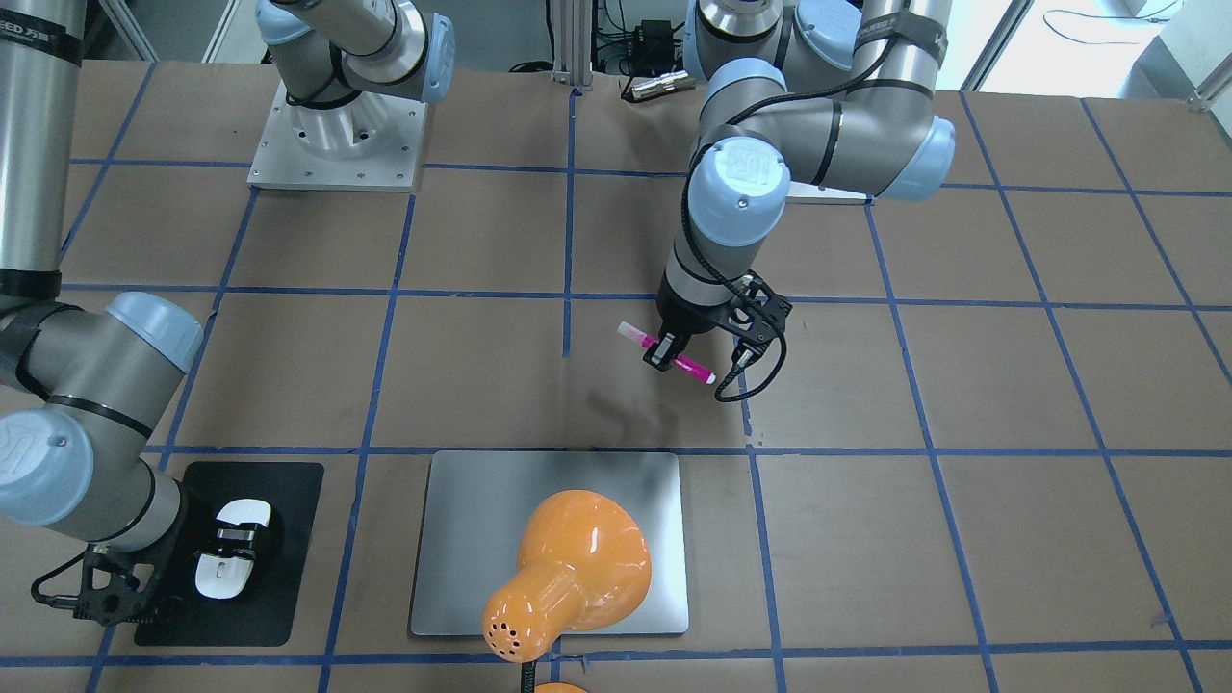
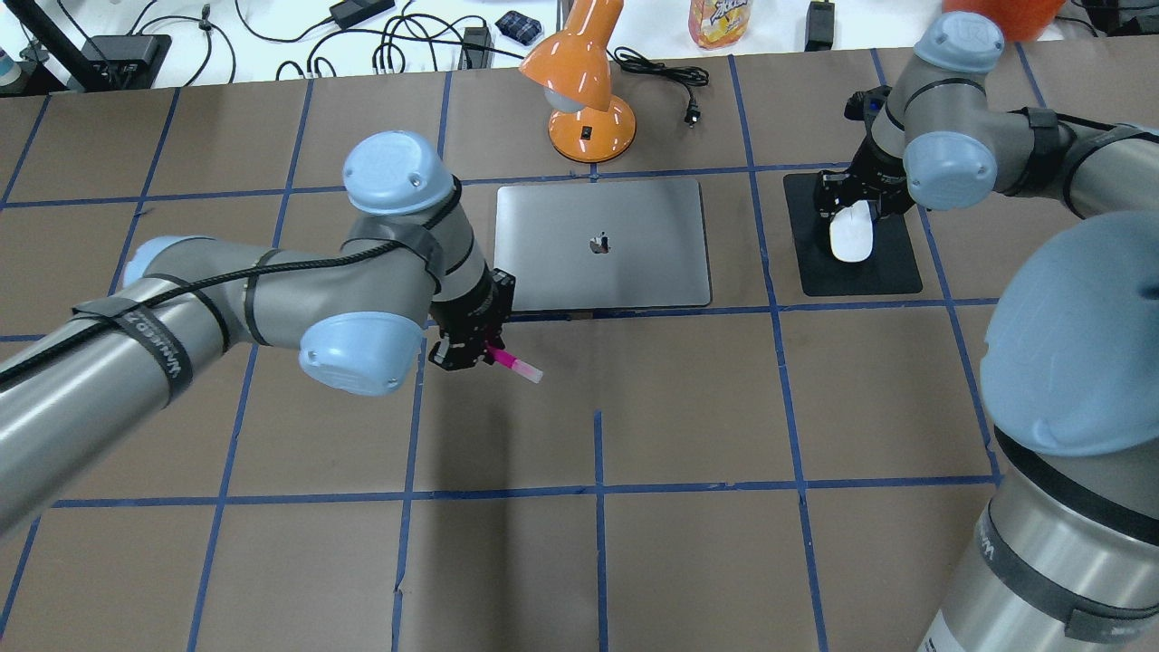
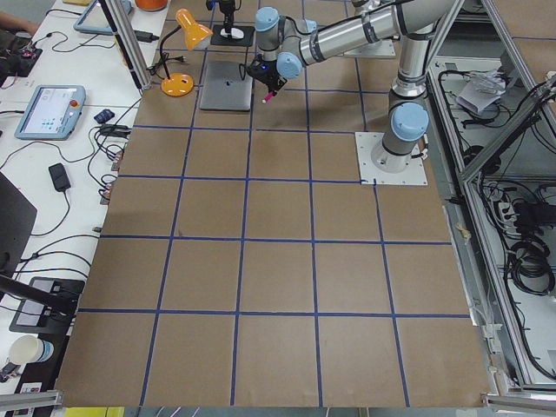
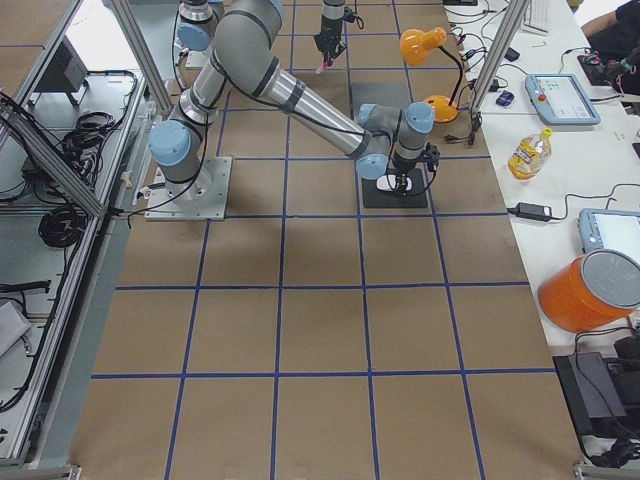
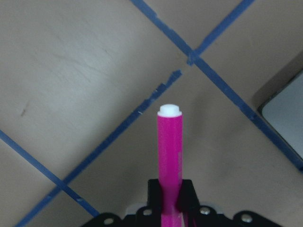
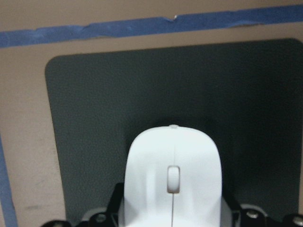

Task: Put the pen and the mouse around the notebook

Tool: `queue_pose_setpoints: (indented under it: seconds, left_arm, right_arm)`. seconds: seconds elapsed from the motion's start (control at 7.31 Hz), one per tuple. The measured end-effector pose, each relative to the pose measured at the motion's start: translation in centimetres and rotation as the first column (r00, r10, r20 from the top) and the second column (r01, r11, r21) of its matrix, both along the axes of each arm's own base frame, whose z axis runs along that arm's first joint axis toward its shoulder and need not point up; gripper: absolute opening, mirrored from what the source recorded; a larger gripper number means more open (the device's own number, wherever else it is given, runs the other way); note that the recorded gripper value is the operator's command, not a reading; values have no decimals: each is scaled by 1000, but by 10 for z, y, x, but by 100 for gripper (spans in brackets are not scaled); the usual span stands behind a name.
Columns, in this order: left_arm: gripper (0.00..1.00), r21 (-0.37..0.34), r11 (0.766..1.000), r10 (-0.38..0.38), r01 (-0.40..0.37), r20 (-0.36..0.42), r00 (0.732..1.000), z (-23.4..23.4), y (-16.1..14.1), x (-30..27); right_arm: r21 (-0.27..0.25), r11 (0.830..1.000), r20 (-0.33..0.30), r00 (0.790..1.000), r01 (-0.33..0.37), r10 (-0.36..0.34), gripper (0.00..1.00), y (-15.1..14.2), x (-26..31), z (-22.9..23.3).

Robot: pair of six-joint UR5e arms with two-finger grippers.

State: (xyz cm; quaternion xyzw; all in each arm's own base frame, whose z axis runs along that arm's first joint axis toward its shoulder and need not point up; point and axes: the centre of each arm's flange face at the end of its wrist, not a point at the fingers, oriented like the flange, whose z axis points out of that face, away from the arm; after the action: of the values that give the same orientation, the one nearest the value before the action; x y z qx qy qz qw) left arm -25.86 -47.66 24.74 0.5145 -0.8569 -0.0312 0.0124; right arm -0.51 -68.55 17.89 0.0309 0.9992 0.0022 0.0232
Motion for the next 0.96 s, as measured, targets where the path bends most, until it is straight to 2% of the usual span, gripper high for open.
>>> queue_pose_setpoints:
  seconds: [0.14, 0.27, 0.55, 0.82, 0.96]
  left_arm:
    - [1, -3, 994, 112, -112, 0, 994, -20, 1, -24]
    - [1, 2, 983, 185, -185, 6, 983, -36, 3, -42]
    - [0, -3, 965, 260, -260, 9, 965, -43, -2, -62]
    - [0, 7, 942, 337, -337, 9, 942, -45, -1, -79]
    - [0, 40, 929, 369, -369, -2, 929, -53, 3, -89]
  right_arm:
    - [1, 1000, 1, 1000, 5, -5, 100, 1, -1, -1]
    - [2, 1000, 0, 1000, 10, -10, 100, 1, -1, 1]
    - [-2, 1000, -3, 1000, 12, -12, 100, 4, 1, 25]
    - [35, 999, 3, 1000, 12, -12, 100, 31, 8, 95]
    - [54, 998, 5, 1000, 14, -14, 100, 53, 15, 139]
